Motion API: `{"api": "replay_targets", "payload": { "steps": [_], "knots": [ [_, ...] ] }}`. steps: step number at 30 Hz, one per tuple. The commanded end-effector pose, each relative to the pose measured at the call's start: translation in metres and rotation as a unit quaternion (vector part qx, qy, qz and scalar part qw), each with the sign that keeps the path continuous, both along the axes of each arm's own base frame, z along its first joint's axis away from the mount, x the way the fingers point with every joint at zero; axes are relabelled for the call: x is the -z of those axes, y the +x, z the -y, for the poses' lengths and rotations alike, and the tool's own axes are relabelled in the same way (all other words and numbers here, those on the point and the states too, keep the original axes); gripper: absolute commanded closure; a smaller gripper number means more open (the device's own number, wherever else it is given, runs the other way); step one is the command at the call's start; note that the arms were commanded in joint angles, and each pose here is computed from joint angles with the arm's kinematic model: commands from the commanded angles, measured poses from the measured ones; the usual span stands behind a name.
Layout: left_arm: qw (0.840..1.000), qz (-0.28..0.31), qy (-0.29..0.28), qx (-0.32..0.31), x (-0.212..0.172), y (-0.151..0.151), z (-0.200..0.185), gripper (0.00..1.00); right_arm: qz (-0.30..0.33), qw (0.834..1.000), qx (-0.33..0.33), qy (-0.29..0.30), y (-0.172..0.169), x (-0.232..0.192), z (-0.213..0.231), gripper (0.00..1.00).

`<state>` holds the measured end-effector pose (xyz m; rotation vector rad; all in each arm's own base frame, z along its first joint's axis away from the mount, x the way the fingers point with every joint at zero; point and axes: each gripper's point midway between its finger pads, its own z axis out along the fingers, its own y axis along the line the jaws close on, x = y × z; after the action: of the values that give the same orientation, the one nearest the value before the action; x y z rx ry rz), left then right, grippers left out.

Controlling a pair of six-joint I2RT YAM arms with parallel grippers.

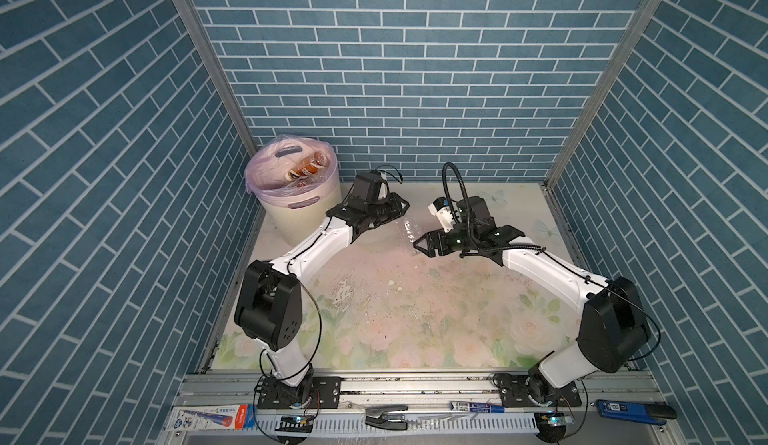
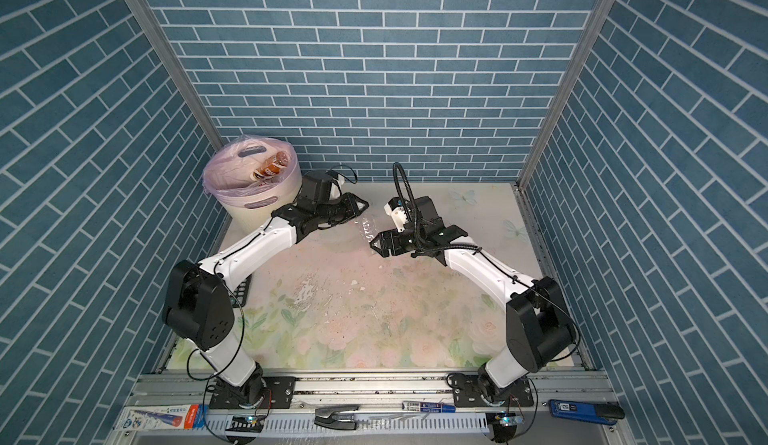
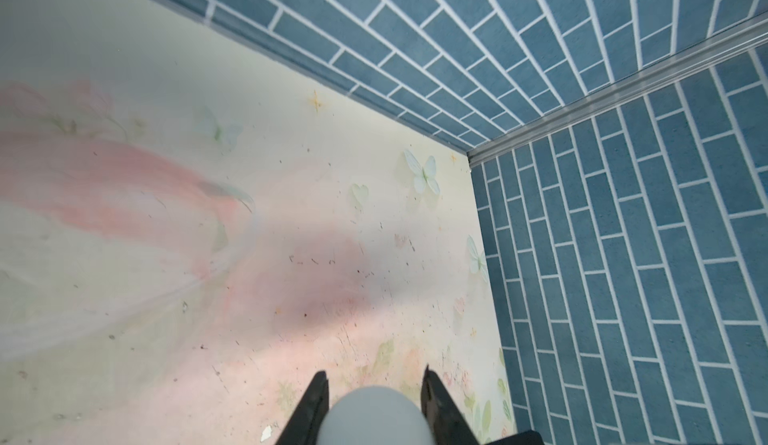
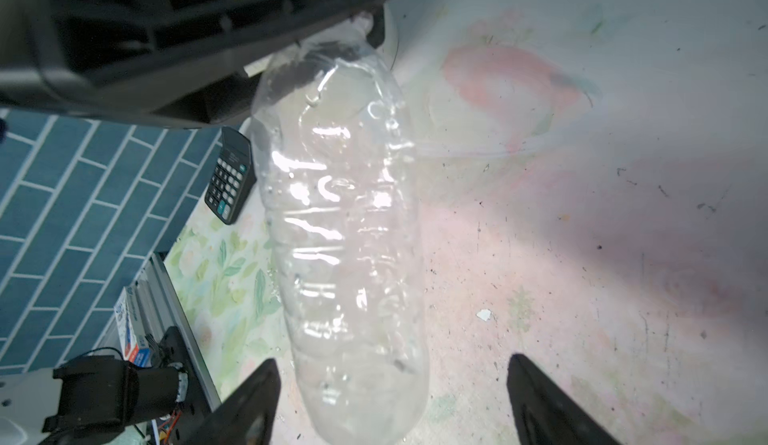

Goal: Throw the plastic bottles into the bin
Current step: 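Grasp the clear bottle's white cap with the left gripper while right holds it, then carry the clear bottle with the left gripper over the bin while right releases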

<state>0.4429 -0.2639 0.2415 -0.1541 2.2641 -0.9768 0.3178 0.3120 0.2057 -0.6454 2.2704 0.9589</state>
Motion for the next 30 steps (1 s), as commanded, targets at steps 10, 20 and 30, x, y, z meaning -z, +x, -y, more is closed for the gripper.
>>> {"api": "replay_targets", "payload": {
  "steps": [10, 20, 30],
  "knots": [
    [0.991, 0.112, 0.055, -0.055, -0.129, 0.015, -0.086, 0.84, 0.141, 0.985, -0.027, 0.093, 0.019, -0.130, -0.022, 0.01],
    [0.965, 0.202, 0.043, -0.160, -0.241, 0.008, -0.187, 0.82, 0.214, 0.966, -0.065, 0.133, 0.023, -0.201, -0.050, 0.01],
    [0.912, 0.299, -0.004, -0.281, -0.345, -0.011, -0.296, 0.82, 0.224, 0.960, -0.097, 0.141, 0.020, -0.218, -0.074, 0.01]
  ]
}}
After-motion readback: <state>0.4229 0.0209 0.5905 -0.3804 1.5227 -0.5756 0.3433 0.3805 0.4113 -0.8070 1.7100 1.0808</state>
